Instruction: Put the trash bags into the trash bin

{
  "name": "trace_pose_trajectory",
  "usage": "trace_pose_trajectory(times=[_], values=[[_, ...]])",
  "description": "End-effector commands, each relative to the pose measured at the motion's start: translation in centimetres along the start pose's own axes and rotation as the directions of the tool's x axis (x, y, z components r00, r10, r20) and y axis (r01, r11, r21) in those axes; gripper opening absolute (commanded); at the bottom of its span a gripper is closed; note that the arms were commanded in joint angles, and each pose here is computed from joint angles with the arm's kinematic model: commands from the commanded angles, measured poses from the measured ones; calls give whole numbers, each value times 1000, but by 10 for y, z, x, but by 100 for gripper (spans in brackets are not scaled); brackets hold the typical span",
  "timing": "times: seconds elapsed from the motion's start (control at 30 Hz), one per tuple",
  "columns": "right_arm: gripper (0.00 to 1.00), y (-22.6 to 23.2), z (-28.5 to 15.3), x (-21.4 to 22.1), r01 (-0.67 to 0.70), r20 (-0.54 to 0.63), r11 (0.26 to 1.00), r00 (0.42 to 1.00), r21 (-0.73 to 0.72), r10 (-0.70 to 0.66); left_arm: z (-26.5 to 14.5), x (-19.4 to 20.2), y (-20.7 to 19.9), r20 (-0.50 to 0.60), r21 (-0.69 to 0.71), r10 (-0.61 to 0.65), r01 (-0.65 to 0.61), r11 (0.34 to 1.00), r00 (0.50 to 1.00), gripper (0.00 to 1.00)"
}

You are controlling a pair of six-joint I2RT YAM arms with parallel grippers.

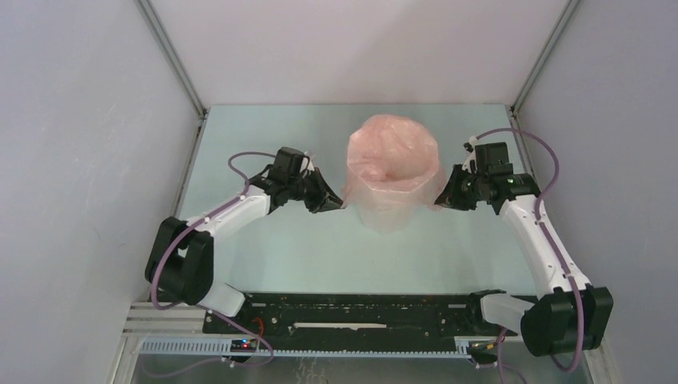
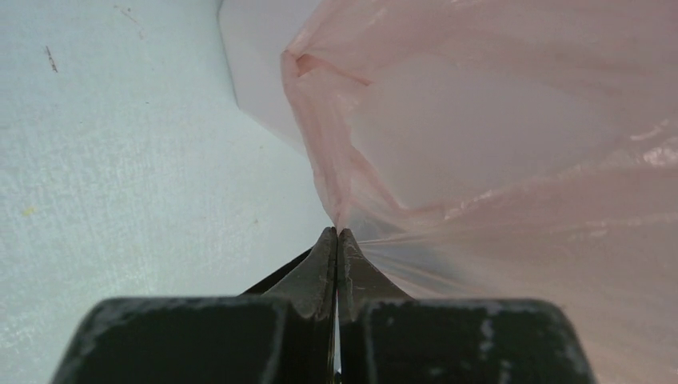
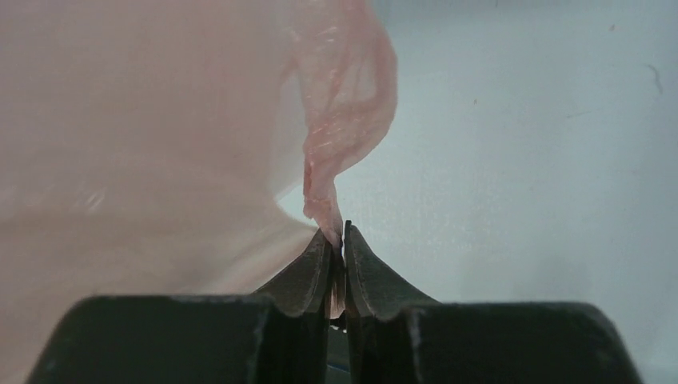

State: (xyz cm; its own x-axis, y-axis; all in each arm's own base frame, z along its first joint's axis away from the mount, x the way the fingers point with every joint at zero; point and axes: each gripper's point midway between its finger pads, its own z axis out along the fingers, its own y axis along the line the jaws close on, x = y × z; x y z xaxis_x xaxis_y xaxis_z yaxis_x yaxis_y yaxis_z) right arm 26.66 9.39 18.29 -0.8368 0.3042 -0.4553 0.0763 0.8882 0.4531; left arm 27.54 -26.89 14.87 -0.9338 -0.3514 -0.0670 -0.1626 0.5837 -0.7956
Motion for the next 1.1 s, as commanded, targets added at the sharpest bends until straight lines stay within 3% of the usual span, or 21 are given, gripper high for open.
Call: trace_pose_trajectory(times=[0.0,0.13,0.3,0.47,0.57,0.67,0.73,0.9,1.07], values=[[20,-1,21,-1,23,11,999,1000,-28,-22,11,7,20,-33,-68,39,-41,997,999,0],[30,-8,34,7,26,-22,1000,999,-18,-26,11,11,31,-41,-105,51,-55,993,998,0],[31,-12,40,6,49,-23,999,999,-10,-49,14,13,38,-59,-124,55,-62,990,997,0],[31,-23,60,22,50,-111,999,993,9,-48,20,13,45,-81,-154,79,-91,984,994,0],[42,-35,44,22,58,-123,993,991,102,-45,21,16,47,-93,-162,80,-95,982,992,0],[66,-37,11,14,75,-61,984,996,159,-66,17,16,38,-84,-142,94,-105,984,992,0],[74,-36,-13,9,73,-10,981,997,178,-73,13,14,31,-78,-128,109,-119,985,991,1],[76,-17,-78,-22,79,137,974,984,212,-110,3,13,24,-80,-139,158,-168,976,984,4],[79,47,-125,-73,195,316,975,923,104,-219,9,19,35,-136,-160,153,-174,972,979,4]])
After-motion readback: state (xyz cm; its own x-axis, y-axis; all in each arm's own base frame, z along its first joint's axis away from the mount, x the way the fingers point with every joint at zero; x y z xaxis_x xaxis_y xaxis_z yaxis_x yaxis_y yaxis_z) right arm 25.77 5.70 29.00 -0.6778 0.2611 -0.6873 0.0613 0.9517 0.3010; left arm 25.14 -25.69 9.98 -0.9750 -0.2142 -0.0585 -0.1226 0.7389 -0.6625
